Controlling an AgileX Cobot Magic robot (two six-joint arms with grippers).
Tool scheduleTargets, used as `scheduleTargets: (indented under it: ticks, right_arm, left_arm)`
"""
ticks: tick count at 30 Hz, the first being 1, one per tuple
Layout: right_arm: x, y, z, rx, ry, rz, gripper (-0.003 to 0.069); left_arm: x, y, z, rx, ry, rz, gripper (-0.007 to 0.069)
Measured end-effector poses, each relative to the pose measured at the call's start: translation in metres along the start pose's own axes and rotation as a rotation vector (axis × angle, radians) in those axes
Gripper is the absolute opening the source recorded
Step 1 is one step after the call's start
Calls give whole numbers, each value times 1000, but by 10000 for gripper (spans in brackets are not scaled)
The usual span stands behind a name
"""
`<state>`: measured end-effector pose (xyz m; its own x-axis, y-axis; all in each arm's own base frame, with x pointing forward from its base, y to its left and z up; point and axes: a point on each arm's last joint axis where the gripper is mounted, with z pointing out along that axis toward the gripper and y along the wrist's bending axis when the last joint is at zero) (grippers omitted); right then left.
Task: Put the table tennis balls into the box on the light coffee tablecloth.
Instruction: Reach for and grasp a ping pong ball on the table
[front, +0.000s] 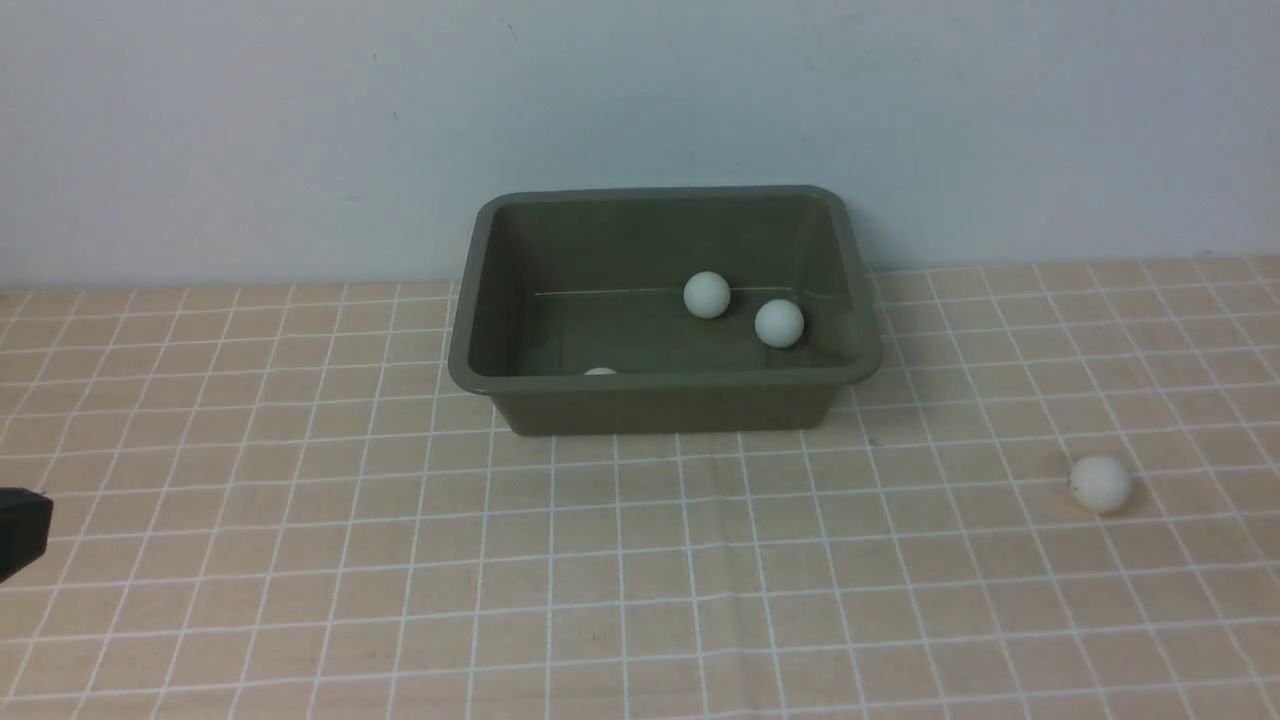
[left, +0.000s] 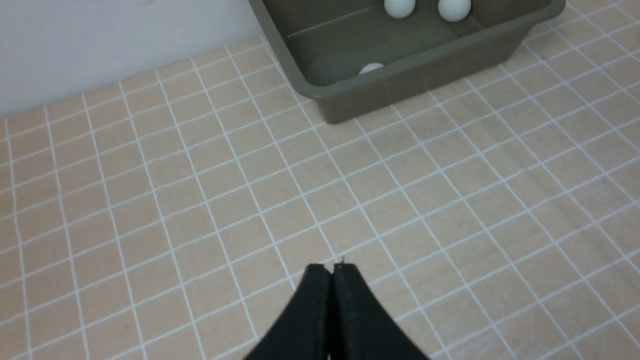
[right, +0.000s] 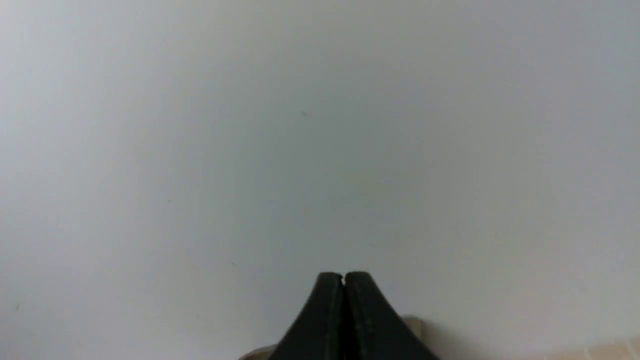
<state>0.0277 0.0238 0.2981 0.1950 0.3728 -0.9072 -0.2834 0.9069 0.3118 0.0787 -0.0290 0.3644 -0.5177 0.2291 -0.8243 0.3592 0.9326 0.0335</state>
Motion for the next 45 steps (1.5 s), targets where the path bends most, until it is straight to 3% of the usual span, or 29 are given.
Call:
scheduleTargets:
  ticks: [4, 8, 17, 21, 26, 31, 45]
  right_arm:
    - [-13, 12, -1, -62, -5, -105, -15]
    - [-9, 13, 12, -98, 119, -135, -7]
    - [-12, -9, 107, -80, 614, -133, -5]
    - [-13, -27, 150, -17, 789, -136, -5]
    - [5, -68, 203, 144, 1041, -154, -5]
    - [23, -95, 228, 278, 1154, -125, -8]
    - [95, -132, 245, 333, 1373, -8, -3]
  left_arm:
    - [0, 0, 0, 0, 4, 2, -69]
    - [2, 0, 0, 0, 23, 4, -69]
    - [12, -2, -16, 36, 4, 49, -69]
    - [22, -3, -33, 59, -71, 60, -69]
    - [53, -3, -36, 64, -103, 49, -69]
    - [70, -4, -25, 70, -96, 14, -69]
    - [67, -5, -22, 74, -153, -5, -69]
